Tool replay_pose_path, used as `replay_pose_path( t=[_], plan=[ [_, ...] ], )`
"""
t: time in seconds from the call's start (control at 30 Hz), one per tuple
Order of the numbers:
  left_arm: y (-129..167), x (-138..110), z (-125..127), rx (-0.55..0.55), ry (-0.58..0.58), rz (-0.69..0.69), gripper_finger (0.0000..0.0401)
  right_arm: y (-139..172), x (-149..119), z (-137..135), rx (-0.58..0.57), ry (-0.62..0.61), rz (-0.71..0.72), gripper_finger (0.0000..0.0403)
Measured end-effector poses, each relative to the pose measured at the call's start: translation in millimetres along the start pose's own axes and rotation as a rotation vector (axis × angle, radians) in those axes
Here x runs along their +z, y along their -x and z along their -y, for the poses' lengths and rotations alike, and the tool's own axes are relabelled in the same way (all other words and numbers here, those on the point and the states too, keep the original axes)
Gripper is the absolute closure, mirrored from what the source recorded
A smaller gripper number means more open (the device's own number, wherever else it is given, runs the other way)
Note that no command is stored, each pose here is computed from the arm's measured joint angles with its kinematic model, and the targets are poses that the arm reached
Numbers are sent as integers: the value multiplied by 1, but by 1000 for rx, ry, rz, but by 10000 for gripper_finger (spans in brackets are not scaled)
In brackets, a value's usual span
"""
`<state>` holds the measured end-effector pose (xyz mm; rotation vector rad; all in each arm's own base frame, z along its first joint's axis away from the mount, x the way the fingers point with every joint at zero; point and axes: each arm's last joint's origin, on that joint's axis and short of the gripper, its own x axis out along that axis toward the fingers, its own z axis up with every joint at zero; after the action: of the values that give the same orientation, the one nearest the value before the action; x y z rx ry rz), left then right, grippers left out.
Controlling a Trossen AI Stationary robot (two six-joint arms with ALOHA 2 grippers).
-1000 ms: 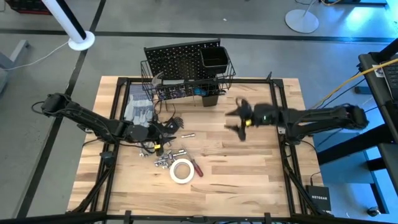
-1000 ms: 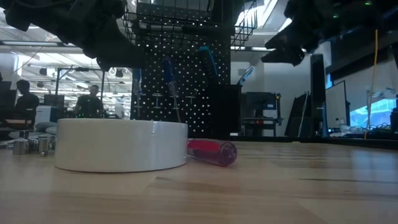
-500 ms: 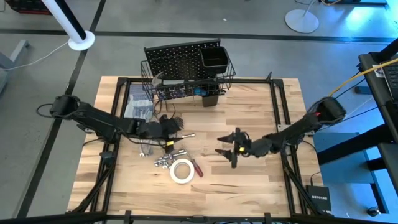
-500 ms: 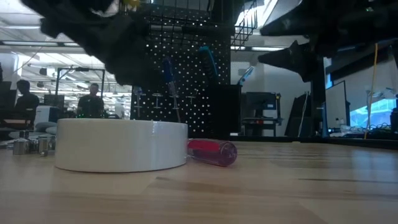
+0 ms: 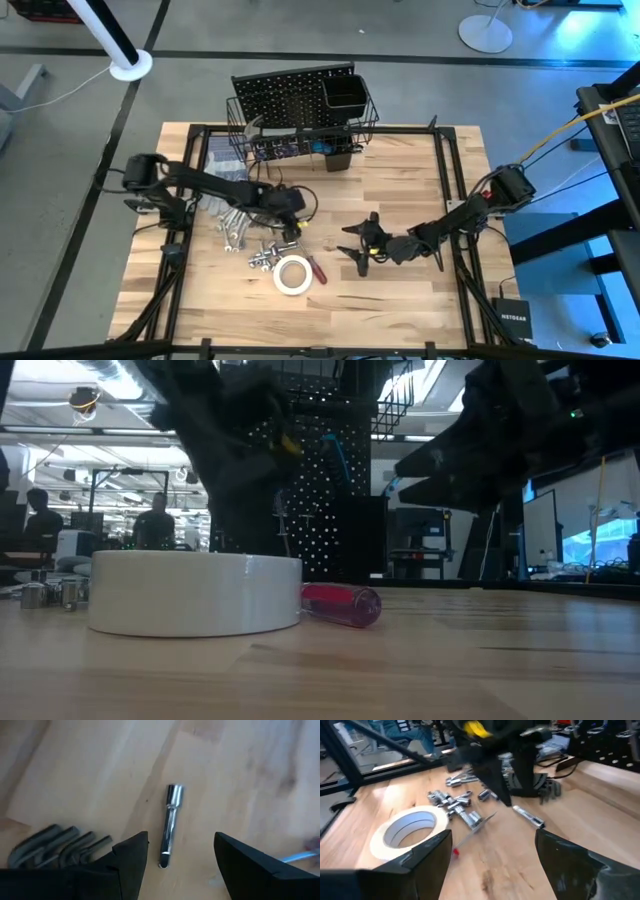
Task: Hang tools onto peg board
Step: Put the extension bar into the top black bin on the pegboard
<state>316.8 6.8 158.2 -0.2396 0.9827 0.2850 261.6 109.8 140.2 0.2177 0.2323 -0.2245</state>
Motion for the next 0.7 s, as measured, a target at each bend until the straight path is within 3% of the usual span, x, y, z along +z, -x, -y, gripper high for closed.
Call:
replay_pose_path(
  t=[0.23, 0.33, 0.7],
  plan=[
    [-28, -7, -10, 39, -36, -78, 185, 0, 0, -1, 17, -2, -8, 112],
    [-34, -9, -11, 48, -60, -89, 205, 0, 0, 0, 15, -1, -9, 112],
    [-38, -9, 0, 55, -162, -34, 375, 0, -7, 3, -46, 1, -39, 112]
  ],
)
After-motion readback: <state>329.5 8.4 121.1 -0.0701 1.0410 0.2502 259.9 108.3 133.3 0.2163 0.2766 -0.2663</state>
